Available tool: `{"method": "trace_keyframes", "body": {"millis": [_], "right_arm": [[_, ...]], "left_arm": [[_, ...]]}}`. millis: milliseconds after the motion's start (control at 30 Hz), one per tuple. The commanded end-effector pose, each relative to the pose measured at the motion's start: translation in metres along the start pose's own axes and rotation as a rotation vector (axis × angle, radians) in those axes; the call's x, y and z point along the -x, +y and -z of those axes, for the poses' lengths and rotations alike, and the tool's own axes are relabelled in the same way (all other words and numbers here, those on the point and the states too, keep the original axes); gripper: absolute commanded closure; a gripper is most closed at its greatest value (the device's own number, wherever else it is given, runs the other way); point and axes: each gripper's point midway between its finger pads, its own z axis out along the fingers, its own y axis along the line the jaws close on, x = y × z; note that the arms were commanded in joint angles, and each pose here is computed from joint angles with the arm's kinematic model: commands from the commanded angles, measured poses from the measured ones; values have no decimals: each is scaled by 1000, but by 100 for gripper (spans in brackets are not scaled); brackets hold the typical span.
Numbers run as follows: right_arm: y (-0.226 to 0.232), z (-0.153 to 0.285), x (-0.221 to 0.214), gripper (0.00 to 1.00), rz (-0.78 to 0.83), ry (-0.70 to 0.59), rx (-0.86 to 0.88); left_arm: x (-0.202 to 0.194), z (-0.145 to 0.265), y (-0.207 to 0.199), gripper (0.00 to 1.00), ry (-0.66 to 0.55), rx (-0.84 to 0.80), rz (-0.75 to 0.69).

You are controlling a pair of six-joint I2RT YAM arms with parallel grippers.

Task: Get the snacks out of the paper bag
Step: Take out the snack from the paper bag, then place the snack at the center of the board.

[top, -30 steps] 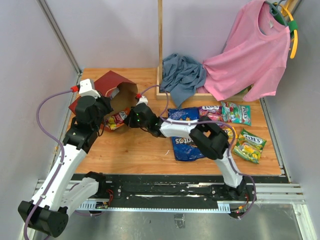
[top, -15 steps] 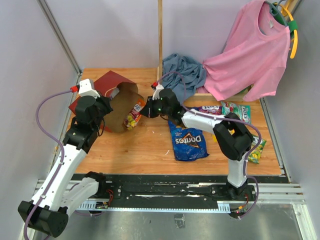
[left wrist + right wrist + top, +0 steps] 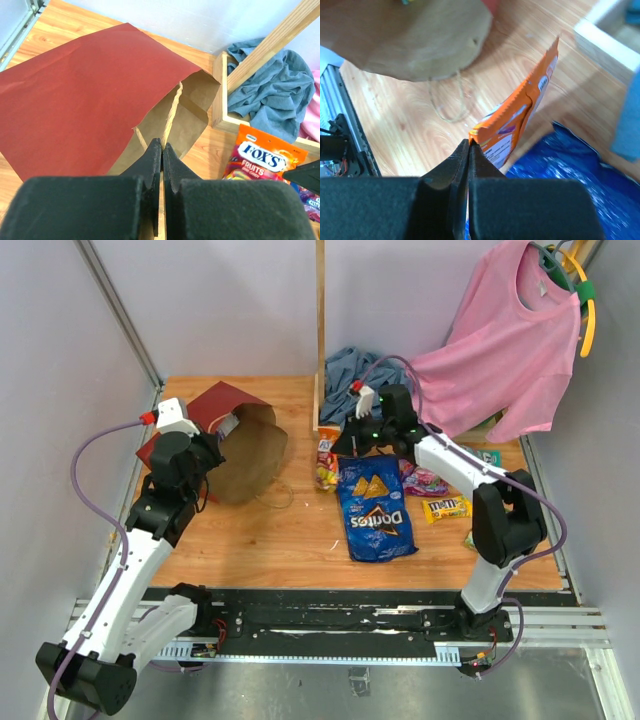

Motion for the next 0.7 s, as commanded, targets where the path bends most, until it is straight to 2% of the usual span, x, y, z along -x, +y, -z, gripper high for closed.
{"method": "trace_keyframes", "body": {"millis": [0,267,533,667], "right_arm": [[-9,14,-20,99,-12,64,20],[-10,11,-19,99,-37,73,23],[12,-8,-5,99,-20,59,83],[7,-18,-2,99,-22,62,60]], "left_arm": [[14,4,5,99,-55,19,9],[16,5,8,99,-63,29,5],[15,4,8,99,-60,30,4],[15,4,7,99,-58,26,6]]}}
